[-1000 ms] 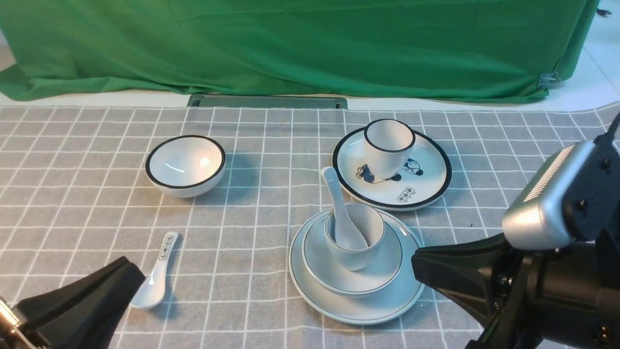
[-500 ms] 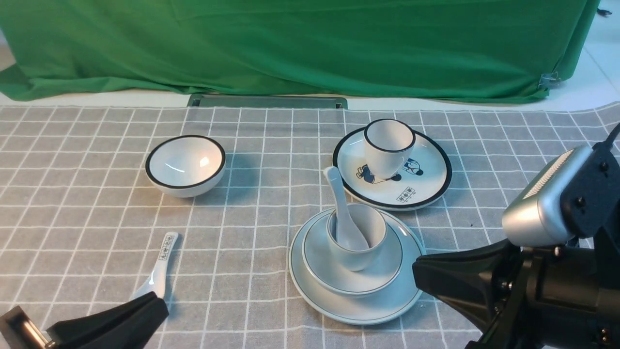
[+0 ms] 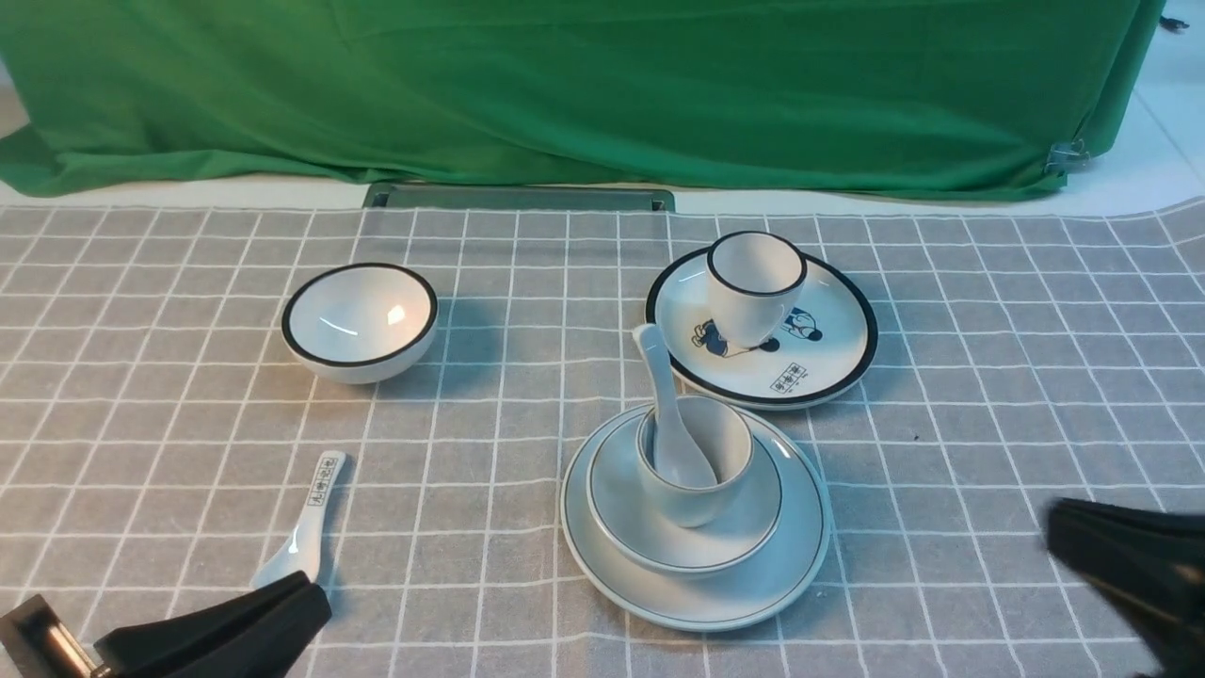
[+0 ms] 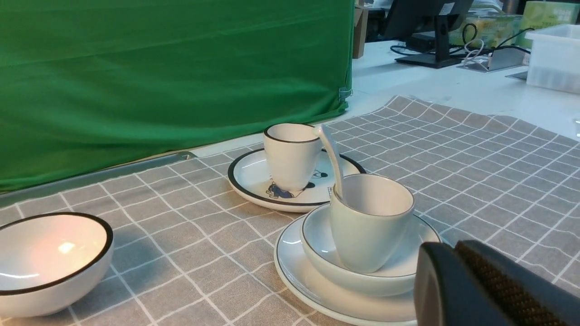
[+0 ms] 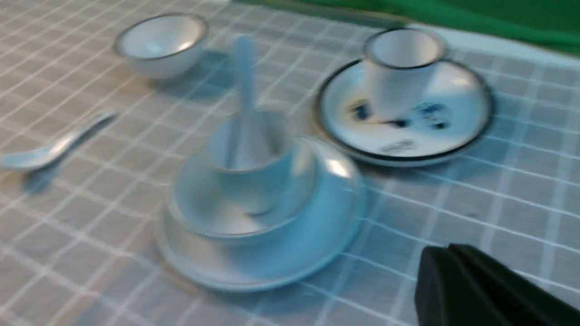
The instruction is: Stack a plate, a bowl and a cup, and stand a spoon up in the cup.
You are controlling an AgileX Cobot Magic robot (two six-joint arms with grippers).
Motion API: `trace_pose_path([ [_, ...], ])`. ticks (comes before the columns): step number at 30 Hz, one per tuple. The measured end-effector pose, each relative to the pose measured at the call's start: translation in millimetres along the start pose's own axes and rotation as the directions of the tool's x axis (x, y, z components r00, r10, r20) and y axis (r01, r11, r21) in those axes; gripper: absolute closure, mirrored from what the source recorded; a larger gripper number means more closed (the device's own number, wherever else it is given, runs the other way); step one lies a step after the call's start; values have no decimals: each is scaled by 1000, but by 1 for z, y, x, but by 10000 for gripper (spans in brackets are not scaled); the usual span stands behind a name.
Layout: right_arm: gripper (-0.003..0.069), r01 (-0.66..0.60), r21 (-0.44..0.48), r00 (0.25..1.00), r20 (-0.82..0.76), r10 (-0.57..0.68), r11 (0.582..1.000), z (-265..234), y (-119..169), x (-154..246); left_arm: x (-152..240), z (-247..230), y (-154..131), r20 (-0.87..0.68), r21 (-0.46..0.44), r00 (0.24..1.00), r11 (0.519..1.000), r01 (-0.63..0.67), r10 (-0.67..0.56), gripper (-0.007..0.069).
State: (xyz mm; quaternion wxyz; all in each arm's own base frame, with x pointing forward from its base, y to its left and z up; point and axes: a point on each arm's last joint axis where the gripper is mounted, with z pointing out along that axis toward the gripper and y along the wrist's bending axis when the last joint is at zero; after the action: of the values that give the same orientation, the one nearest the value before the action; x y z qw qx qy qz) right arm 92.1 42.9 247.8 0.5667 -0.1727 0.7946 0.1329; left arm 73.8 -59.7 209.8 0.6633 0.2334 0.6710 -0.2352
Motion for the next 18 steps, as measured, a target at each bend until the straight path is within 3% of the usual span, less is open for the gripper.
trace_pose_path([
  [4, 638, -41, 206, 998, 61, 29, 978, -12, -16, 47, 0, 0, 0, 0, 0, 1000, 1000, 0, 0, 613],
  [8, 638, -59, 301, 996, 88, 34, 952, -18, -20, 70, 0, 0, 0, -1, 0, 1000, 1000, 0, 0, 613],
  [13, 638, -31, 348, 997, 76, 5, 937, -24, -20, 76, 0, 0, 0, -1, 1, 1000, 1000, 1, -1, 613],
  [18, 638, -8, 331, 1000, -1, 8, 944, -26, -16, 85, 0, 0, 0, -2, 2, 1000, 1000, -1, 1, 613],
])
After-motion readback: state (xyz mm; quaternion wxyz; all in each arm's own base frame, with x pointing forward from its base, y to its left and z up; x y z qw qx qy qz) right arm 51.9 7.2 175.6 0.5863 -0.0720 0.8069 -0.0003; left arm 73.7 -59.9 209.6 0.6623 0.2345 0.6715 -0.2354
